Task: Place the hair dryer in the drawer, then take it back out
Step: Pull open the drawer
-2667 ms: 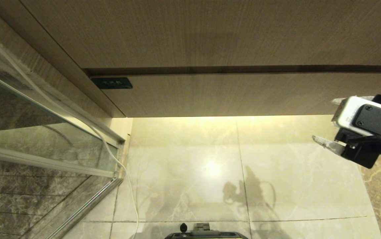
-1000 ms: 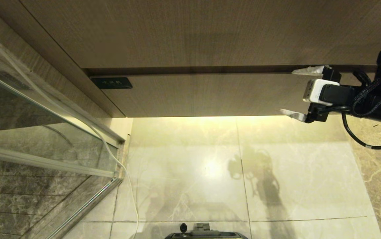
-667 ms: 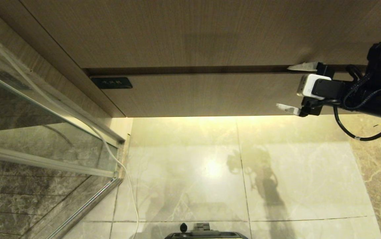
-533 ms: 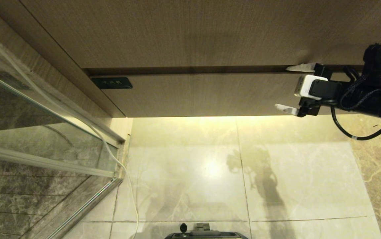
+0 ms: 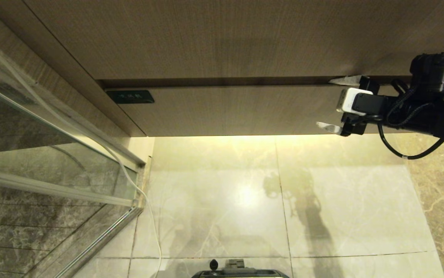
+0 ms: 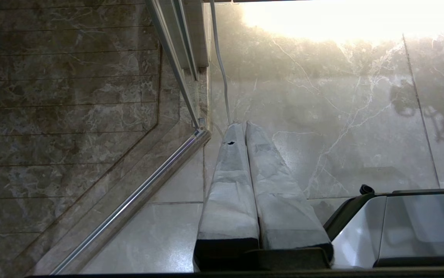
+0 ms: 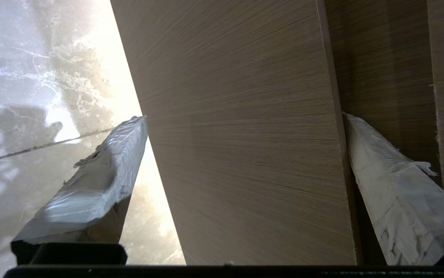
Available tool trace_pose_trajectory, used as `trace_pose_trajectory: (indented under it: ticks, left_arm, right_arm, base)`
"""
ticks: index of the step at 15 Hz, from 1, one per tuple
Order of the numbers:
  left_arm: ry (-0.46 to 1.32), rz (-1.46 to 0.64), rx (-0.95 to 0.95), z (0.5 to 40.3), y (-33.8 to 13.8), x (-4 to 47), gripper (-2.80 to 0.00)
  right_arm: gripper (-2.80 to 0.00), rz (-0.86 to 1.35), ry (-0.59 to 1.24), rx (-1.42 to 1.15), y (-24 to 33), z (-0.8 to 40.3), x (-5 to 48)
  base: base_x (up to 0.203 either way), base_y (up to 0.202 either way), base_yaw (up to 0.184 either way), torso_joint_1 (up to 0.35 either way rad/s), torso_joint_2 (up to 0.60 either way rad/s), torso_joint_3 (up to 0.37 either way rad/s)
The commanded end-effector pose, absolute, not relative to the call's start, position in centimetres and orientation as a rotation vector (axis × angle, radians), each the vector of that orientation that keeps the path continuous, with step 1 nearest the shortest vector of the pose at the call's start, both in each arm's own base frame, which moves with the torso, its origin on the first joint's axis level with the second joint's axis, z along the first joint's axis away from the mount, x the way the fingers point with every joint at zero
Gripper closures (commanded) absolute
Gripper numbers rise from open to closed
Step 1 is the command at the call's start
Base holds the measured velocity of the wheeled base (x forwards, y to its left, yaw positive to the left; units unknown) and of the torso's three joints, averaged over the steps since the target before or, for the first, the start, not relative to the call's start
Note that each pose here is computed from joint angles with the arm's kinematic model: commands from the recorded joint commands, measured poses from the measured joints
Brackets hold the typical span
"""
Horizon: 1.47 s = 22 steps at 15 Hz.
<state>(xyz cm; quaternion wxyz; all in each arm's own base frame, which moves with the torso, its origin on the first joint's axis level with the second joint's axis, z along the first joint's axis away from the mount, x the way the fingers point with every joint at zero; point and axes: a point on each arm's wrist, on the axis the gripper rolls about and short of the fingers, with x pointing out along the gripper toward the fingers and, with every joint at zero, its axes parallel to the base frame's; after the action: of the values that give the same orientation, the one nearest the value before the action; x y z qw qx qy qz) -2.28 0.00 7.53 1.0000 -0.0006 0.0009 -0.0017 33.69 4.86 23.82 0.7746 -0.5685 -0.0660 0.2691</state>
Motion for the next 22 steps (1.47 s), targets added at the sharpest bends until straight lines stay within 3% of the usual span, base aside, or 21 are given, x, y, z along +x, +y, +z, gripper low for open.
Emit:
trace_pose_trajectory:
  ticks: [1,7,14,22]
  left_arm:
    - [0.002,-0.003,-0.002,7.5,0.0,-2.3,0.00]
    - [0.003,-0.003,-0.002,7.5,0.0,-2.3,0.00]
    - [0.002,-0.003,-0.002,7.5,0.0,-2.3,0.00]
    - [0.002,-0.003,-0.002,7.5,0.0,-2.3,0.00]
  right_arm:
    - [-2.80,0.587,-0.076,-1.228,4.7,23.1,34.1]
    - [-2.80,0.591,0.196,-1.174,3.7,22.5,32.6]
    - [-2.80,0.553,0.342,-1.149,3.4,22.0,31.5]
    - [-2.80,0.517,0.606,-1.094,2.6,21.3,26.3]
  base:
    - [0.000,0.000,0.000,0.000,0.00,0.000]
    - [0.000,0.000,0.000,0.000,0.00,0.000]
    - [0.000,0.000,0.000,0.000,0.00,0.000]
    - [0.000,0.000,0.000,0.000,0.00,0.000]
